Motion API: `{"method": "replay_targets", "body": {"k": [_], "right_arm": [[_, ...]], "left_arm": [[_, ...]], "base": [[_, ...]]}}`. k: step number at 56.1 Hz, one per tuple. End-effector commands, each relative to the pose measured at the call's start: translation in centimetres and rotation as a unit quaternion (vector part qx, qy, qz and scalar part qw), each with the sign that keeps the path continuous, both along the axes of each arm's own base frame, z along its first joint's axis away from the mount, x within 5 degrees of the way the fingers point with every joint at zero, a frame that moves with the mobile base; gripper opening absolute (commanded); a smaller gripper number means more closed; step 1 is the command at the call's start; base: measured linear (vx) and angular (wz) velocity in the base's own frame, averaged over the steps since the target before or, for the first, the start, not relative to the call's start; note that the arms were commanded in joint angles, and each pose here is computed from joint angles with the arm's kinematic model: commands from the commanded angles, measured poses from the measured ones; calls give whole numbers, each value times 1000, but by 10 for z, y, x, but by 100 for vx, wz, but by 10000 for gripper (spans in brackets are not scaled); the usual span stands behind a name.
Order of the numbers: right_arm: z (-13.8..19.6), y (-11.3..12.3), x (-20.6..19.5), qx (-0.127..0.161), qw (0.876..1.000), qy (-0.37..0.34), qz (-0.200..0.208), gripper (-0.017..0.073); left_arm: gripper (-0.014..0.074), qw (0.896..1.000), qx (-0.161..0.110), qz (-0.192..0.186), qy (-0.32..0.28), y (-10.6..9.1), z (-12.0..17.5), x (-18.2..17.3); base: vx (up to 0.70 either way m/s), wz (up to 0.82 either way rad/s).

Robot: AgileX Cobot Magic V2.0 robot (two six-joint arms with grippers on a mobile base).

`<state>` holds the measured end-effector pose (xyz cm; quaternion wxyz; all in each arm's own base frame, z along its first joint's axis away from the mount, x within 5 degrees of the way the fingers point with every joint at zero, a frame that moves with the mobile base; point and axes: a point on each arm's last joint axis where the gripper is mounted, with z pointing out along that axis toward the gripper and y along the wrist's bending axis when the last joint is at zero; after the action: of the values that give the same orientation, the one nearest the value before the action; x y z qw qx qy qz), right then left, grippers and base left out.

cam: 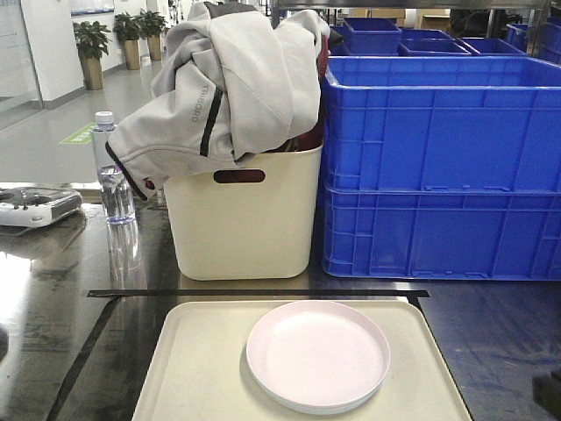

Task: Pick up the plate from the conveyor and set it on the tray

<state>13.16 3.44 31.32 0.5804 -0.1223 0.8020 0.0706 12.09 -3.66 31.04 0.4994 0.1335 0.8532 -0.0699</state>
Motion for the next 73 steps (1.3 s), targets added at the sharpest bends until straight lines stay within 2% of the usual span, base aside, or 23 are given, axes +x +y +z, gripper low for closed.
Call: {"method": "replay_targets", "body": {"k": [1,6,45,50,54,65,70,73], "right_arm": [[10,-4,-4,22,996,-79,-14,-9],[8,-4,-7,37,996,-84,-18,-9],[6,-4,-7,36,996,-76,-17,-9],[6,-4,-7,36,996,-76,-17,-9],[6,-4,-7,36,996,-76,-17,-9],[6,-4,-7,36,996,-76,-17,-9],[6,-4,-7,36,996,-76,-17,-9],[6,-4,-7,36,996,-75,-17,-9]], "left_arm": [[0,997,-26,1,-68,3,9,-11],[0,996,-29,1,-79,6,7,-21],[0,995,-32,1,-89,8,4,-27],[0,991,-56,8,-124,10,-8,-31],[0,981,-78,26,-178,15,-21,-39],[0,964,-88,93,-231,29,-94,-60],[0,959,-95,111,-243,32,-121,-65],[0,965,-85,119,-218,32,-122,-64]], "base": [[0,0],[0,0],[0,0],[0,0],[0,0],[0,0],[0,0],[0,0]]}}
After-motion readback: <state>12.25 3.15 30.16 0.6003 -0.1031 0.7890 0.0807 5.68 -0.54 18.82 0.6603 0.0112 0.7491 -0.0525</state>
